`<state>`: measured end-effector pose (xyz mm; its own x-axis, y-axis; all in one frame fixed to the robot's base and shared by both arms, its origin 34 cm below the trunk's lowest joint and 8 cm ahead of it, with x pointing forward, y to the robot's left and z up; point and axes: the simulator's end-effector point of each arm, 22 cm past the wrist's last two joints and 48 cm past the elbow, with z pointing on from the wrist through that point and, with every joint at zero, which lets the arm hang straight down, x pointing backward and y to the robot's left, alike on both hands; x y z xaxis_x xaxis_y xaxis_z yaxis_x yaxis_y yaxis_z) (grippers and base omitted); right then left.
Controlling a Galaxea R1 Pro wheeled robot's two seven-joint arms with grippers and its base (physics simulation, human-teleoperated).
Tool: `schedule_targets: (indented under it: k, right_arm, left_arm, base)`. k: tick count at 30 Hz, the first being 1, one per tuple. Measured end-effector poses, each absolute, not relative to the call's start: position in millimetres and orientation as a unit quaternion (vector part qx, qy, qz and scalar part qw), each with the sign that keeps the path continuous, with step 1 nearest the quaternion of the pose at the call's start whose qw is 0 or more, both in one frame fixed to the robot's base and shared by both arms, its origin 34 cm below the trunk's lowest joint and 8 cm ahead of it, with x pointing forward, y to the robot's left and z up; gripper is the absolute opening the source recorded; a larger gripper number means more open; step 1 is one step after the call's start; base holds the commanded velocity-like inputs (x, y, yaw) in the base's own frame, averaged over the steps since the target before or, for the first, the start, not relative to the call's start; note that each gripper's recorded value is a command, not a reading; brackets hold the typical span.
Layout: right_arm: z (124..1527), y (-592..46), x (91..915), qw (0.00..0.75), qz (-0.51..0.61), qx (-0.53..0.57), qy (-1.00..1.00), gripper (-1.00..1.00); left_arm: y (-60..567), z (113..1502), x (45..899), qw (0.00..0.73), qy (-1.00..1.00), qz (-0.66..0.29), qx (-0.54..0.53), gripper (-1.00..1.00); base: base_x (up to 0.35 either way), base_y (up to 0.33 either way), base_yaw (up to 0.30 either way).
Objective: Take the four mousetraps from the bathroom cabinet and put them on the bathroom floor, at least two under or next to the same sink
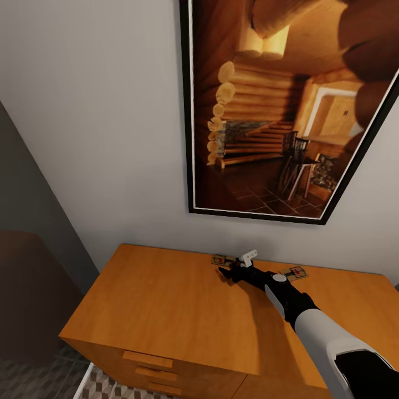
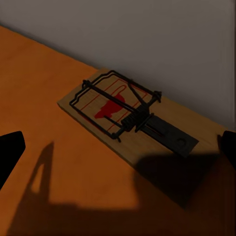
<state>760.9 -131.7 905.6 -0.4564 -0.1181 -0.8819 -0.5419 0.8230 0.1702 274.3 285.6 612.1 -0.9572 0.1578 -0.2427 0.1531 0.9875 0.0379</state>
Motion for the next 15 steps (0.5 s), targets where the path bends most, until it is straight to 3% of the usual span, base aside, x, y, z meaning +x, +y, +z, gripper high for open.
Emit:
schedule_targets:
  k: [15]
  right_arm:
    - [905.2, -134.5, 761.2, 0.481, 0.218, -0.200, 0.825, 1.00]
  left_arm:
    - [285.6, 612.1, 274.1, 0.123, 0.989, 0.009, 0.079, 1.00]
  base:
    - [0.000, 0.000, 0.000]
